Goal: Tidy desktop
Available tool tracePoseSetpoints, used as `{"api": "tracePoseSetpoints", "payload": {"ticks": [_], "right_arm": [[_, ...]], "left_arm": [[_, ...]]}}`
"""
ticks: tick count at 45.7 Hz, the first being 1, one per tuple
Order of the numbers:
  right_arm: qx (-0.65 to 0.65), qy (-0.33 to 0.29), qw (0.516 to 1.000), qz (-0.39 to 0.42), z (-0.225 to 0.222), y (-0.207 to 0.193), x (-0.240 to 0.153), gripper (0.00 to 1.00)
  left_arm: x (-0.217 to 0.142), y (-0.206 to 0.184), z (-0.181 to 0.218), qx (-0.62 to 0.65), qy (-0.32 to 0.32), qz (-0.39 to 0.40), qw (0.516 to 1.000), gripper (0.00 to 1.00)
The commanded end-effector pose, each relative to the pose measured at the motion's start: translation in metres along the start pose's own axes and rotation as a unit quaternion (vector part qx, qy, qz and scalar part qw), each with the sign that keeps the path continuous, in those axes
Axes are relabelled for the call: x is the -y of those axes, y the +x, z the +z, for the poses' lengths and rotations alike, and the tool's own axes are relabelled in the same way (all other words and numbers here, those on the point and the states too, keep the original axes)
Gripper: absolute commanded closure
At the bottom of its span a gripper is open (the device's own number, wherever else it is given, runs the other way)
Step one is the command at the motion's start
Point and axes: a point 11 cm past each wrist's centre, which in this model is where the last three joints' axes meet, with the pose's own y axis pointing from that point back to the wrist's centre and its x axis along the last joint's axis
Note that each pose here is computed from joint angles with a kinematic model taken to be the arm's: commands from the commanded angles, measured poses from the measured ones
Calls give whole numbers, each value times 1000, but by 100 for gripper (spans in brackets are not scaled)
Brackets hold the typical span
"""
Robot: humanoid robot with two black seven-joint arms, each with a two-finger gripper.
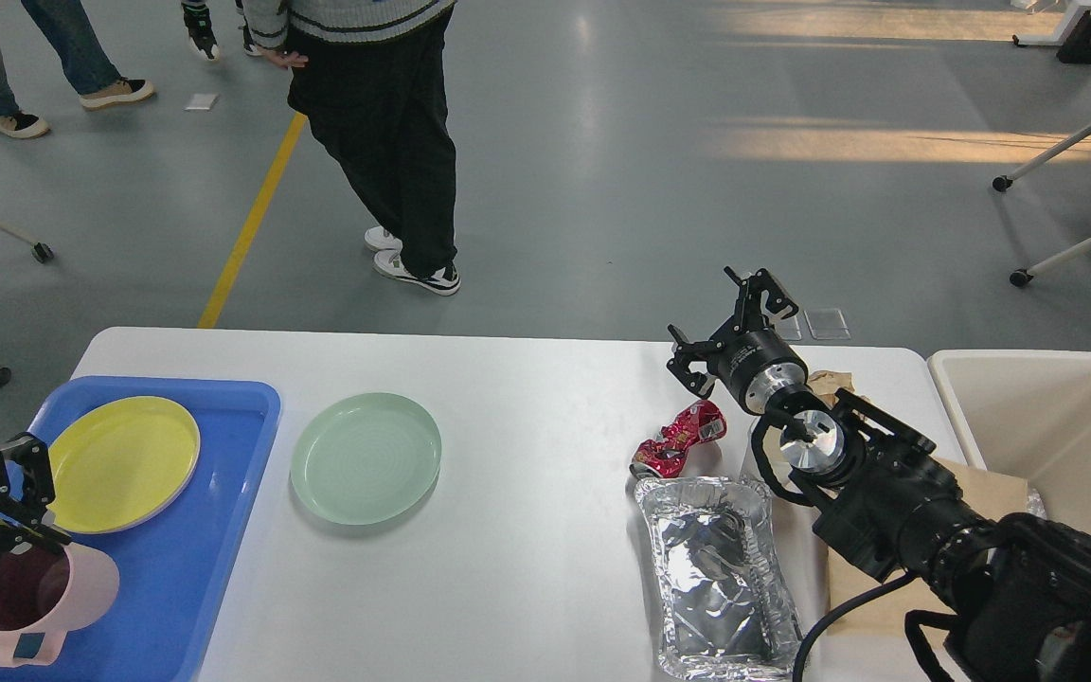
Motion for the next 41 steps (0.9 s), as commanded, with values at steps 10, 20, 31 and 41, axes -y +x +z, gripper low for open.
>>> {"api": "tracePoseSetpoints", "payload": {"ticks": [10, 20, 31, 41], "right_arm": [[0, 0, 1000, 0, 0, 0, 0, 0], [0, 0, 1000, 0, 0, 0, 0, 0], [-1, 0, 1000, 0, 0, 0, 0, 0], [0, 0, 1000, 0, 0, 0, 0, 0]], "left_arm": [[13, -3, -1, -1, 9, -7, 1000, 99], [32, -1, 2, -3, 13, -10, 1000, 99], [37, -3, 14, -1, -8, -16, 1000, 98], [49, -9, 16, 6, 3, -26, 1000, 98]]}}
